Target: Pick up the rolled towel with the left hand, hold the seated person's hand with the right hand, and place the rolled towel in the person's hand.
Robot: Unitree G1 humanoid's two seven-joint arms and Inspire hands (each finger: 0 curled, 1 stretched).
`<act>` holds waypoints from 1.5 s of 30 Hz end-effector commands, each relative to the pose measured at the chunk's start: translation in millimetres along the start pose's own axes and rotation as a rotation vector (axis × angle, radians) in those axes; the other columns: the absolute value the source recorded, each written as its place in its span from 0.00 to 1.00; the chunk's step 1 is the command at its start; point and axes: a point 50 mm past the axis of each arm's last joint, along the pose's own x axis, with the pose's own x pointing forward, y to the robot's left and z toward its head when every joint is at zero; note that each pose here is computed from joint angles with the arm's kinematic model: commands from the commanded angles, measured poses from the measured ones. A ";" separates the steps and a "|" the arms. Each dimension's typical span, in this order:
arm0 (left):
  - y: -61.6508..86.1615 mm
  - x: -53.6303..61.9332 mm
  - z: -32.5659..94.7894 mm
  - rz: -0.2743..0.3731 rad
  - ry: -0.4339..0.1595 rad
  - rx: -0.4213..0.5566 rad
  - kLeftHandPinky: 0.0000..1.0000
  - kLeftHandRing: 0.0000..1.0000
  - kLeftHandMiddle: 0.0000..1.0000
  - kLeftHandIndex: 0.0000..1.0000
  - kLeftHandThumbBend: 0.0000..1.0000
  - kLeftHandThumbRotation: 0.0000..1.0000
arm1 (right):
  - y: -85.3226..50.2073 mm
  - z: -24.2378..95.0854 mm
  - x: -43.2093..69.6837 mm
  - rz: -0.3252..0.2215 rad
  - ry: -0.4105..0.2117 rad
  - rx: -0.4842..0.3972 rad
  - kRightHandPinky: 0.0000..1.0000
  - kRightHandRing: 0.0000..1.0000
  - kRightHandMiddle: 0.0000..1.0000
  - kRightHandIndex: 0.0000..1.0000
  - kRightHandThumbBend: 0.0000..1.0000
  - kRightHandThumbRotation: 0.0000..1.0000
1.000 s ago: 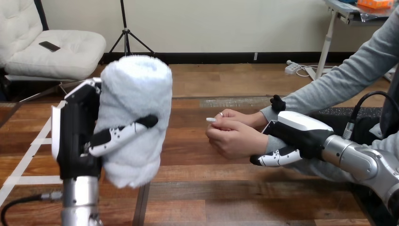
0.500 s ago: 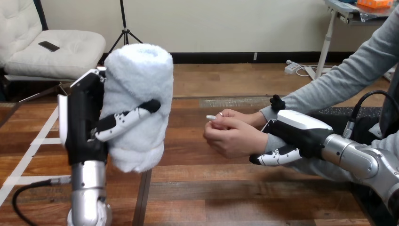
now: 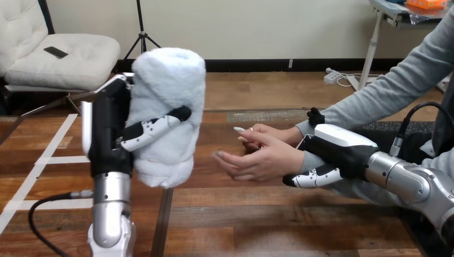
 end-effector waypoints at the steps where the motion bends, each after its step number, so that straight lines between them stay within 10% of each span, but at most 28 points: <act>1: -12.4 36.7 21.8 -0.035 -0.118 0.005 0.30 0.33 0.37 0.40 0.55 0.00 | -41.7 13.9 0.3 -0.140 -0.069 -0.022 0.19 0.21 0.26 0.25 0.53 0.50; 45: -49.0 42.3 -2.1 -0.065 0.047 0.028 0.33 0.36 0.39 0.40 0.57 0.00 | -41.2 18.2 -4.9 -0.121 -0.096 -0.042 0.22 0.25 0.29 0.28 0.56 0.52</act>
